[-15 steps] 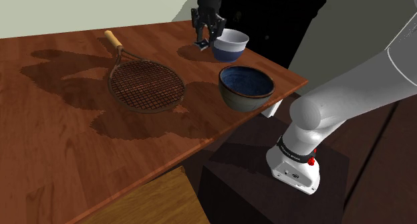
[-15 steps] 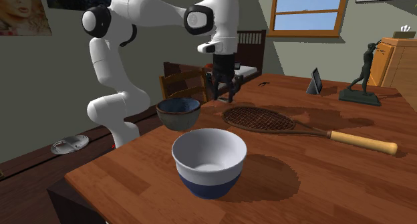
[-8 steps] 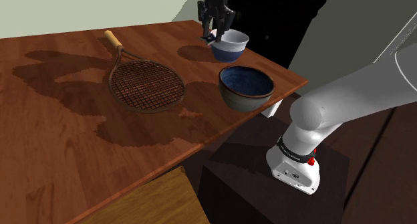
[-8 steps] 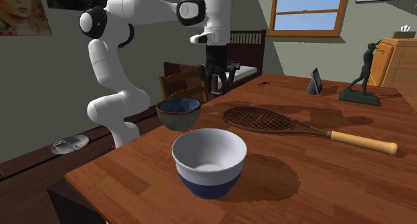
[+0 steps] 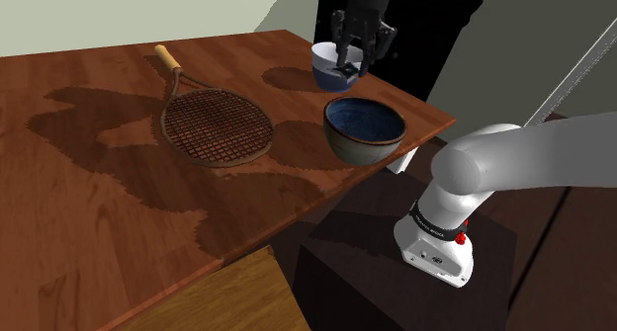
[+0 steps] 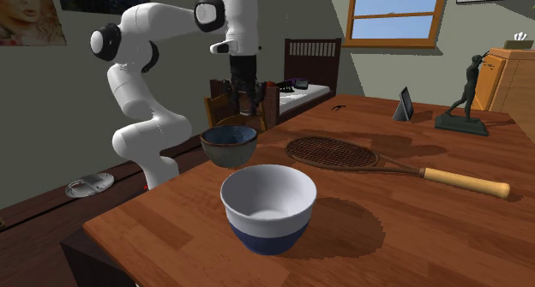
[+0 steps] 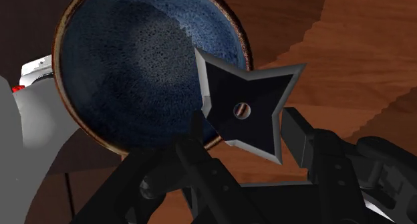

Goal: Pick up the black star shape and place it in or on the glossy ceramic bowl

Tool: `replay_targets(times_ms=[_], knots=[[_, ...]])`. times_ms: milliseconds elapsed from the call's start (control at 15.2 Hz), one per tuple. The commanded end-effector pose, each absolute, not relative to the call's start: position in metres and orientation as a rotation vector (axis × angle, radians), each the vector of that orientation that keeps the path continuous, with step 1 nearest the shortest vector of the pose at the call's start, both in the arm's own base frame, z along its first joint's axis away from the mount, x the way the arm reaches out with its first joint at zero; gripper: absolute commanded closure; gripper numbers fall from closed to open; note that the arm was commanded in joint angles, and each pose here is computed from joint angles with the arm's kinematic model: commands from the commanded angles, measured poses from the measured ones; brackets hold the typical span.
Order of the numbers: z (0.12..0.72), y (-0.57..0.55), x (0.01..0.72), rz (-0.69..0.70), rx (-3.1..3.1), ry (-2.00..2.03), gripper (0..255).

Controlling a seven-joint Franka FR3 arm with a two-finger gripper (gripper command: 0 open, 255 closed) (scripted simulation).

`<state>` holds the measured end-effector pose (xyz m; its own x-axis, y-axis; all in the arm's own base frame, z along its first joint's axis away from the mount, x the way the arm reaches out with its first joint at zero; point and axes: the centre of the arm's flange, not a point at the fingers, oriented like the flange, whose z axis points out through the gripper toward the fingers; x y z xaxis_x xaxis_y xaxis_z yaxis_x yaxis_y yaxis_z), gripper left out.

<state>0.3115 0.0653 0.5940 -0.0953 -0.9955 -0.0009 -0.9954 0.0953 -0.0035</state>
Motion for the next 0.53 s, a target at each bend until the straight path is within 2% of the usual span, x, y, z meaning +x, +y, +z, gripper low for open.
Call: replay_targets(times_ms=[0, 264, 462], knots=[[0.594, 0.064, 0.284, -0.001, -2.111, 2.322, 255], [0.597, 0.064, 0.230, -0.001, -2.111, 2.322, 255], [0.581, 0.064, 0.230, -0.001, -2.111, 2.322, 255]])
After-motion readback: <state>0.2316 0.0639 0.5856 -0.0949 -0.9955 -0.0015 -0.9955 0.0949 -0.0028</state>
